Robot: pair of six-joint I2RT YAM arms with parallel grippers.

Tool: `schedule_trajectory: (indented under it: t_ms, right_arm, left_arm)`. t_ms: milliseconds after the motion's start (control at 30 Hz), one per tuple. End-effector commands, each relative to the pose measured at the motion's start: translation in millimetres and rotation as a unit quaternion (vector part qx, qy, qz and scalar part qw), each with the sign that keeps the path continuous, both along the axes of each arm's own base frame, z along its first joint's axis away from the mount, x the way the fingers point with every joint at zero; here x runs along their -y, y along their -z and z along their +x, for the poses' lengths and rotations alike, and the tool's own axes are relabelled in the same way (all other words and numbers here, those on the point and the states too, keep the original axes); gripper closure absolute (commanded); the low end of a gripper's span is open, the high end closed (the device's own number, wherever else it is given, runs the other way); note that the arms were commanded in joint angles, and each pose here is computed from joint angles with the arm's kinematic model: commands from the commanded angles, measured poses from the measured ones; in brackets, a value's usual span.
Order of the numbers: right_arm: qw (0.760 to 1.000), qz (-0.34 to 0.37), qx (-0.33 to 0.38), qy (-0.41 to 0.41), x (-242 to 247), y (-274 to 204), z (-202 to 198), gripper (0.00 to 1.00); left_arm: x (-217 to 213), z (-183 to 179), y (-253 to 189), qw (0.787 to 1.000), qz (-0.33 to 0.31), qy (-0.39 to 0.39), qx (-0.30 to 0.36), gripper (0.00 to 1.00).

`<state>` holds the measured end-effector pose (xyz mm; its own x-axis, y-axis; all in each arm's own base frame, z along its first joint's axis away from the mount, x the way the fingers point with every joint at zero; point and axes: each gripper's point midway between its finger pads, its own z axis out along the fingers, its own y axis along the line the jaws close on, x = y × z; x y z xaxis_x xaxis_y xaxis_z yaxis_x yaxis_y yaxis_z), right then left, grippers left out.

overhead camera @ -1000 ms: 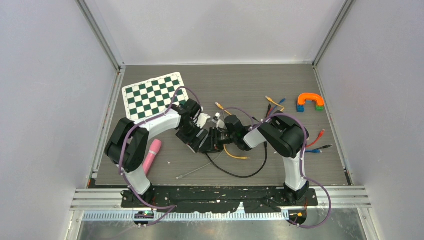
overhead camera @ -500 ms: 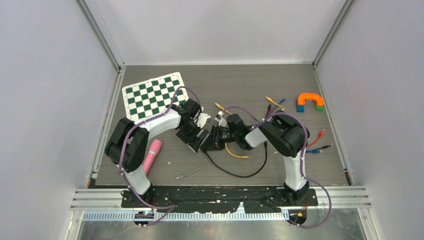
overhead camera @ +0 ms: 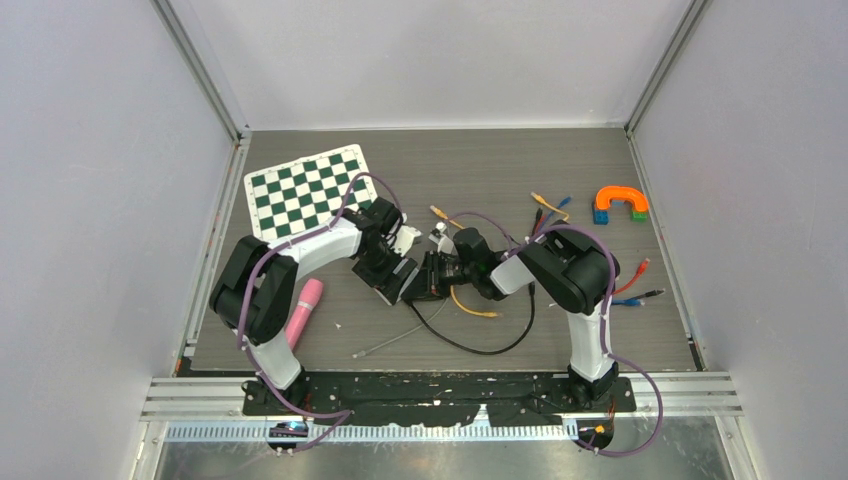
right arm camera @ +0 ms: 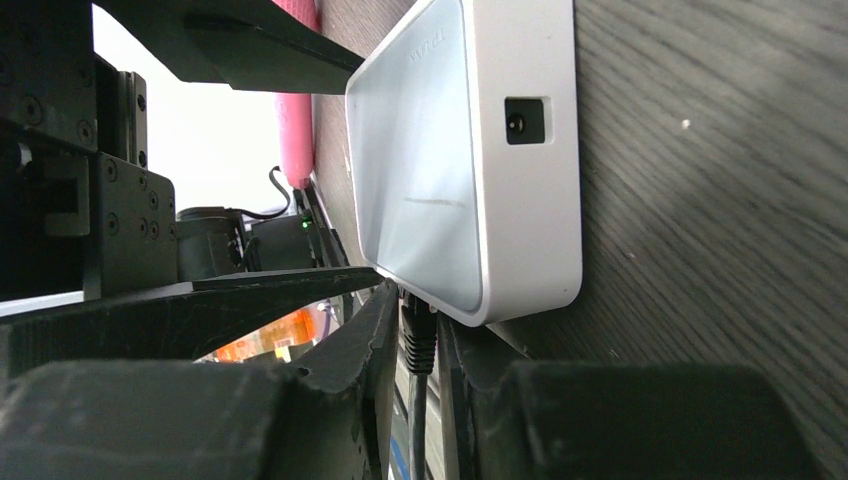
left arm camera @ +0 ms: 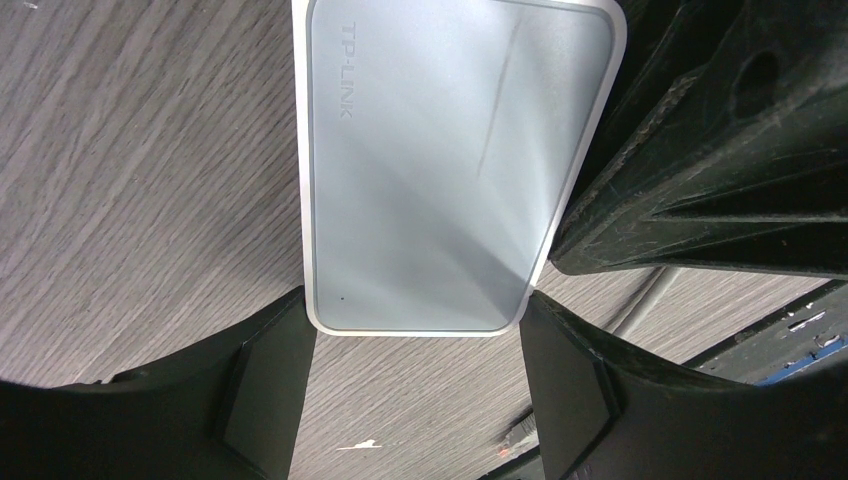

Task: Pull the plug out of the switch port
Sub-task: Pull the connector from the switch port, then place the connector at the center of the board.

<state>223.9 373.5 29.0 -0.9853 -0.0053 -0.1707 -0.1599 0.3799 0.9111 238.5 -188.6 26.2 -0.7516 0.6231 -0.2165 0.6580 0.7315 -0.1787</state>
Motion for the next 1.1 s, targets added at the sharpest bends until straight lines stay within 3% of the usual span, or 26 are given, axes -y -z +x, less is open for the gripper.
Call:
schedule_trajectory:
  t_ms: [0, 800, 900, 1033, 1067]
  right_arm:
    - [0.999, 0.005, 0.031, -0.024, 3.5, -14.8, -10.7, 0.95]
    - [0.995, -0.006, 0.020, -0.093, 24.3, -23.0, -74.9, 0.95]
    - [0.995, 0.025, 0.043, -0.086, 20.7, -45.1, -70.6, 0.95]
    - [0.993, 0.065, 0.077, -0.060, 16.2, -80.9, -57.0, 0.95]
    - [0.993, 0.069, 0.079, -0.054, 15.6, -86.4, -54.6, 0.95]
  left_arm:
    - [5.0, 13.2, -11.5, 1.000, -0.007, -0.011, 0.028, 0.60]
    - [-4.1, 16.1, -6.9, 0.999, 0.018, -0.009, 0.032, 0.61]
    - [-1.4, 11.3, -8.0, 1.000, 0.005, 0.007, 0.030, 0.52]
    - [-2.5, 12.1, -13.2, 0.999, 0.000, -0.002, 0.046, 0.21]
    - [-2.8, 12.4, -14.9, 0.999, -0.002, -0.004, 0.051, 0.17]
